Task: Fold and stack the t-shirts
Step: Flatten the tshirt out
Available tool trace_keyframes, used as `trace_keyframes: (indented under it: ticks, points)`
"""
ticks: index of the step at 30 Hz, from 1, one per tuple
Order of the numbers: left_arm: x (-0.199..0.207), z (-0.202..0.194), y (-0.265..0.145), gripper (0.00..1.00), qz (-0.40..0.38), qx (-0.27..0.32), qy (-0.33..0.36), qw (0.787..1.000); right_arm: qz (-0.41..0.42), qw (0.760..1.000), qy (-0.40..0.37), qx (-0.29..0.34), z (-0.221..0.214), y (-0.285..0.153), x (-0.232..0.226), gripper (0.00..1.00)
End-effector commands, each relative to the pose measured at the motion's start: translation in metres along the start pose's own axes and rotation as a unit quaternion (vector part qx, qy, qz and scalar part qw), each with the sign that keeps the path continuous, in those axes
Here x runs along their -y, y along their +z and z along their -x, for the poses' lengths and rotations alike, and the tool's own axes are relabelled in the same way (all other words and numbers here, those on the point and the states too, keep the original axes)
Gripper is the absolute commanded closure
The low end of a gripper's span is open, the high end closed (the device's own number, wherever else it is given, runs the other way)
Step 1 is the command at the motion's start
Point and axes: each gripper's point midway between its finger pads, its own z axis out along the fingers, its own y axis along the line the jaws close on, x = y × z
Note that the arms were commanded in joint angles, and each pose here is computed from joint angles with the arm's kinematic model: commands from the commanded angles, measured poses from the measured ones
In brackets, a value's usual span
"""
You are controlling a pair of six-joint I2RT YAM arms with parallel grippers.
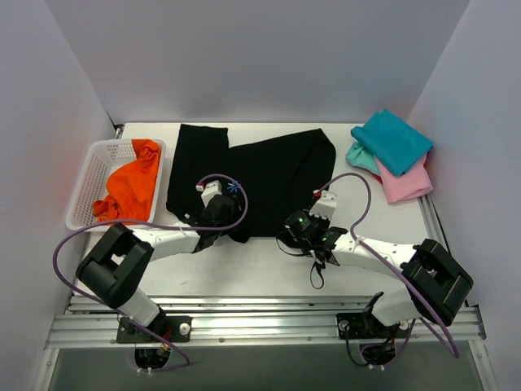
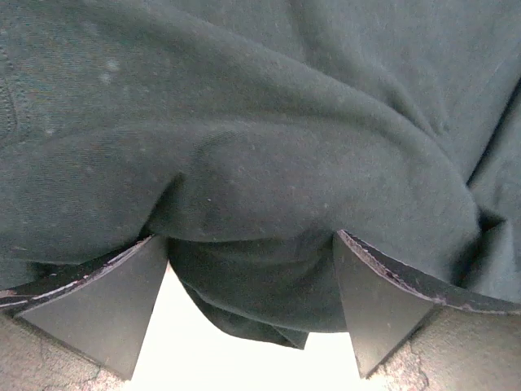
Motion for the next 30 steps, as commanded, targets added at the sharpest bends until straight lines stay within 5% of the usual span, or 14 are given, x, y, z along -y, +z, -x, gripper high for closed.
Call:
trace_keyframes:
  ticks: [1,6,9,12,20,23,24,27,30]
  points:
    - [-0.062,-0.054,0.0,0.06,0.071,-0.1,0.022,0.992,-0.023,1.0,0.0,0.009,0.003,0.001,0.012,0.91]
    - [-0.078,-0.041,-0.006,0.06,0.082,-0.084,0.009,0.993,-0.027,1.0,-0.013,0.001,-0.001,0.005,0.009,0.84]
    - [-0.081,-0.037,-0.01,0.06,0.081,-0.077,0.005,0.994,-0.025,1.0,-0.014,0.001,-0.001,0.006,0.008,0.87]
    - [-0.083,-0.035,-0.012,0.07,0.084,-0.075,0.005,0.994,-0.023,1.0,-0.014,-0.001,-0.002,0.006,0.007,1.0]
    - [-0.081,-0.036,-0.009,0.07,0.077,-0.078,0.003,0.994,-0.012,1.0,-0.012,-0.006,-0.004,0.004,0.006,1.0]
    - [-0.082,-0.038,-0.009,0.07,0.078,-0.081,0.003,0.994,0.002,1.0,-0.006,-0.014,-0.009,0.002,0.0,0.78]
    - [-0.083,-0.039,-0.009,0.08,0.079,-0.082,0.004,0.993,0.012,1.0,-0.007,-0.018,-0.013,0.0,-0.005,0.59]
    - [-0.077,-0.035,-0.005,0.09,0.066,-0.075,0.001,0.995,0.018,0.999,-0.015,-0.022,-0.023,-0.004,-0.012,0.44]
    - [-0.077,-0.036,-0.005,0.1,0.066,-0.075,0.001,0.995,0.018,0.999,-0.016,-0.024,-0.028,-0.005,-0.015,0.42]
